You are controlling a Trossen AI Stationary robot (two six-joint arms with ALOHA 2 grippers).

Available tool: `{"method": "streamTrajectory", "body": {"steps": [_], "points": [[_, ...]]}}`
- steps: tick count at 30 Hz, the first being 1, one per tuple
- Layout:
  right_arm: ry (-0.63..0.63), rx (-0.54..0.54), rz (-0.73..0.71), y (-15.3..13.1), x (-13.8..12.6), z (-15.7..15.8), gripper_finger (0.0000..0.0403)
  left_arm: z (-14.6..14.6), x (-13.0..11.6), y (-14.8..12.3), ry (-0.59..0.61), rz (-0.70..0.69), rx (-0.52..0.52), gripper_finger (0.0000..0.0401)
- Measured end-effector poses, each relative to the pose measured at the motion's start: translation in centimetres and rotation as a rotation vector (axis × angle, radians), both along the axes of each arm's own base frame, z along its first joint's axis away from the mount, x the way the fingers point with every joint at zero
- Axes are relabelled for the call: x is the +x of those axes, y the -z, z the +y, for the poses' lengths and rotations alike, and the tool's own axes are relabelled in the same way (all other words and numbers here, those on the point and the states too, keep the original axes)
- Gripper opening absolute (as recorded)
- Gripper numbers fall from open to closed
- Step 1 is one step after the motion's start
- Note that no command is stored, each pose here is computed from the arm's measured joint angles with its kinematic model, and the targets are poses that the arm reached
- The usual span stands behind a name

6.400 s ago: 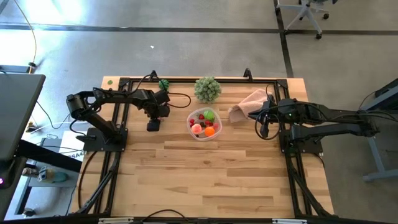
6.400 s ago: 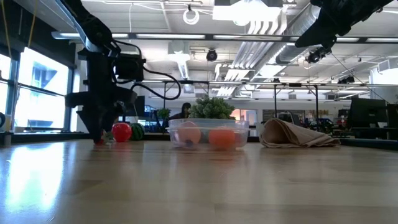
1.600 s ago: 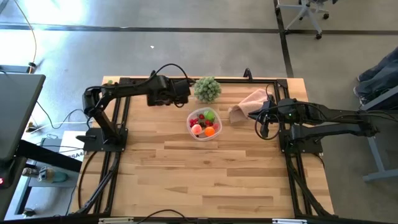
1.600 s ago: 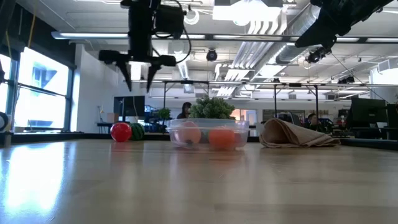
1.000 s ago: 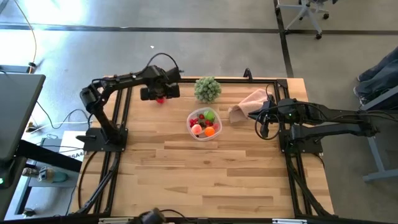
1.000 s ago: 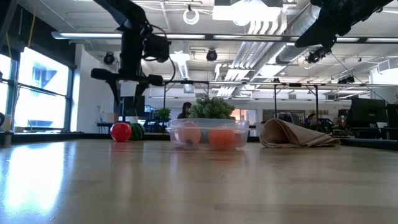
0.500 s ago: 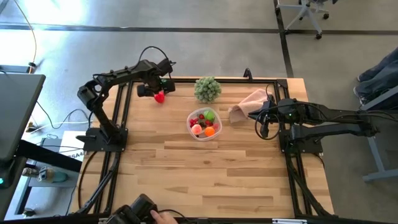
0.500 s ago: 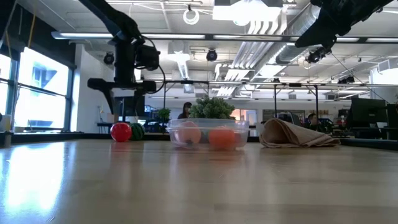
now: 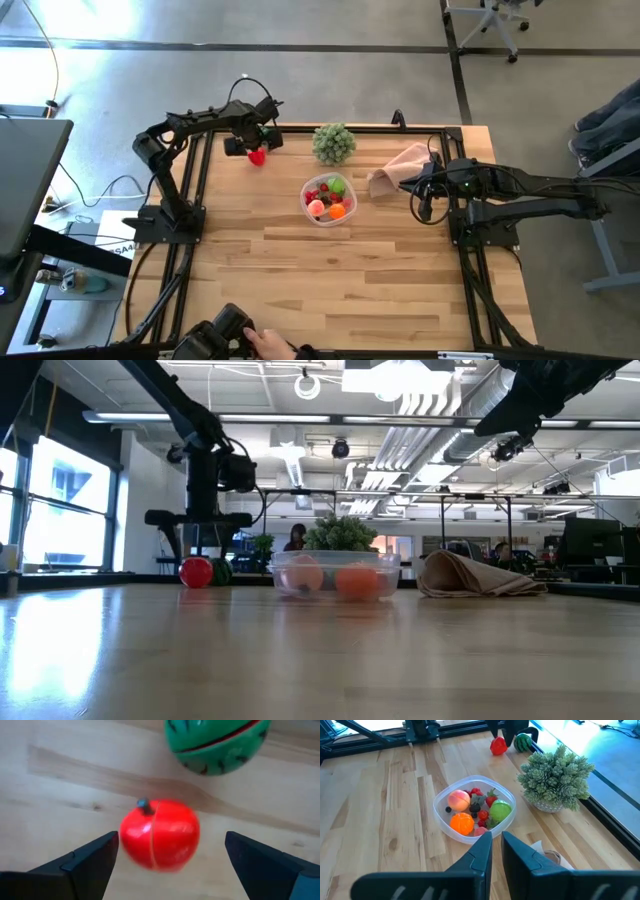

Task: Pick and placing Produce into tupperware
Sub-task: Put the apple into the container

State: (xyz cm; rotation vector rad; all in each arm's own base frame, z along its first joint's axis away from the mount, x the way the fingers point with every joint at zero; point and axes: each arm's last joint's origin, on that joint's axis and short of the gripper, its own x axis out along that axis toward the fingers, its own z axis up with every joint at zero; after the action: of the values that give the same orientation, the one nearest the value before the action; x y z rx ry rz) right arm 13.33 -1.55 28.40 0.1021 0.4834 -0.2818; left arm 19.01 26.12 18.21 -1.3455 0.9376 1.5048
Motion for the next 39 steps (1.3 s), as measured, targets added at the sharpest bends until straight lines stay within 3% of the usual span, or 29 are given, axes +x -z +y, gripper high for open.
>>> {"method": "streamTrajectory", "body": {"steps": [17,39], "points": [[0.000,0.000,0.000,0.0,0.0,0.0,0.0030,-0.4,-1.8,3.6,-0.047,-0.092,-0.044,0.0358],[0.000,0.000,0.000,0.0,0.0,0.0,0.0030,-0.3,-1.8,3.7,-0.102,-0.089,-0.013,0.0358]]}}
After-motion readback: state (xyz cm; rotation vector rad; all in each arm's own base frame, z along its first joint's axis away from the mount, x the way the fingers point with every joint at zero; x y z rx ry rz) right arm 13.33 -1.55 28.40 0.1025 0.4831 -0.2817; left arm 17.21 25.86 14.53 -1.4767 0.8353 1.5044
